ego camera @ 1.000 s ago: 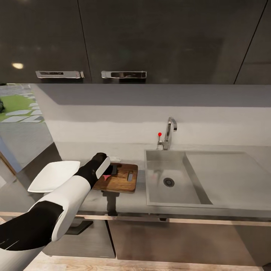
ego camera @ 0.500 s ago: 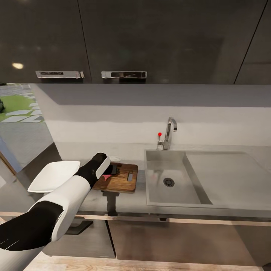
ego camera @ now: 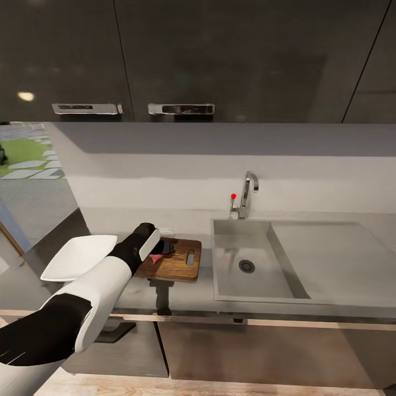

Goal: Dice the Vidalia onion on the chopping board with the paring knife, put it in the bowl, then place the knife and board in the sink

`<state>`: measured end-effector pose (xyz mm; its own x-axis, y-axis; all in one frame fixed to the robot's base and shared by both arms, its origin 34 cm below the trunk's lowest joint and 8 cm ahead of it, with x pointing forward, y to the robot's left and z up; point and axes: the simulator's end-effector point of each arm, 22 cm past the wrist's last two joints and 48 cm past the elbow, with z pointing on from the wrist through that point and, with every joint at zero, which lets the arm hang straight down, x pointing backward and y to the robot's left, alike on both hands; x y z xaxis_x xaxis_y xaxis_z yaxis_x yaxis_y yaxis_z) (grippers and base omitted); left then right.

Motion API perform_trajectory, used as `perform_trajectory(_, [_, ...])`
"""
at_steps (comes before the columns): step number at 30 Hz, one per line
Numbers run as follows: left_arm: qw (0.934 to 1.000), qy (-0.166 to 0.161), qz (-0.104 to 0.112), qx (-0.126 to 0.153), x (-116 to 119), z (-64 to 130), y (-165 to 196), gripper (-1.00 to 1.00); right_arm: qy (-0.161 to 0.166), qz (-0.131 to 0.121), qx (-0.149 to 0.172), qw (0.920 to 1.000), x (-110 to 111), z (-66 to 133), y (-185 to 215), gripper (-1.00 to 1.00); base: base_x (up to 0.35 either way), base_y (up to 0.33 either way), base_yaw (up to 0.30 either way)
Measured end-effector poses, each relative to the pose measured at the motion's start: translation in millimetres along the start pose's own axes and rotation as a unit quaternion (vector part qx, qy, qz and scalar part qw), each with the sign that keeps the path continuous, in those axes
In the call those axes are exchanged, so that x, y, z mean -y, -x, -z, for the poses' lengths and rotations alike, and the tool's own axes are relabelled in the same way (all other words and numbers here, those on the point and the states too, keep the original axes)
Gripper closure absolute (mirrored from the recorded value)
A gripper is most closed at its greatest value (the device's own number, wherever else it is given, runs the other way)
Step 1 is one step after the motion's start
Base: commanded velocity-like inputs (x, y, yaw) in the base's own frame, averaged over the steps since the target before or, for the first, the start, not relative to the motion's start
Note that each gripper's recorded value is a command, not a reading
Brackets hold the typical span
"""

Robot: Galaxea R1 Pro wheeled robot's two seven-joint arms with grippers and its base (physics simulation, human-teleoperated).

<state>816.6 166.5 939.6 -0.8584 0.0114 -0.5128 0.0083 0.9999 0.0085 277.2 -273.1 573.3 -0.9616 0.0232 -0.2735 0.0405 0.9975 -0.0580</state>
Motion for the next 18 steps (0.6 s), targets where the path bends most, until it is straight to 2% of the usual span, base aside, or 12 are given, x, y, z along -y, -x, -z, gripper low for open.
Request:
perform_trajectory(1, [1.0000, 0.000, 0.001, 0.001, -0.6, 0.4, 0.7, -1.00, 0.000, 0.000, 0.000, 1.0000, 0.1, 0.0, 0.0, -1.00, 0.000, 0.000, 0.000])
perform_trajectory(3, [0.9997, -0.001, 0.002, 0.026, -3.9, 11.4, 21.1, -1.00, 0.000, 0.000, 0.000, 1.0000, -0.5, 0.0, 0.0, -1.00, 0.000, 0.000, 0.000])
perform_trajectory(5, [0.9983, -0.004, 0.002, 0.058, -5.7, 27.5, 46.1, -1.00, 0.000, 0.000, 0.000, 1.0000, -0.7, 0.1, 0.0, -1.00, 0.000, 0.000, 0.000])
perform_trajectory(8, [0.9962, -0.009, -0.002, 0.086, -6.3, 50.2, 70.7, -1.00, 0.000, 0.000, 0.000, 1.0000, -0.8, 0.1, -0.1, -1.00, 0.000, 0.000, 0.000])
perform_trajectory(10, [0.9955, -0.012, -0.008, 0.093, -6.3, 64.0, 80.2, -1.00, 0.000, 0.000, 0.000, 1.0000, -0.7, 0.1, -0.1, -1.00, 0.000, 0.000, 0.000])
perform_trajectory(12, [0.9932, -0.015, -0.015, 0.114, -8.3, 86.9, 97.9, -1.00, 0.000, 0.000, 0.000, 1.0000, -0.8, 0.1, 0.0, -1.00, 0.000, 0.000, 0.000])
perform_trajectory(14, [0.9917, -0.015, -0.017, 0.127, -10.1, 96.9, 106.1, -1.00, 0.000, 0.000, 0.000, 1.0000, -0.6, 0.1, 0.0, -1.00, 0.000, 0.000, 0.000])
perform_trajectory(18, [0.9904, -0.015, -0.018, 0.136, -11.5, 104.8, 112.5, -1.00, 0.001, 0.000, 0.000, 1.0000, -0.6, 0.0, -0.1, -1.00, -0.062, 0.000, 0.000])
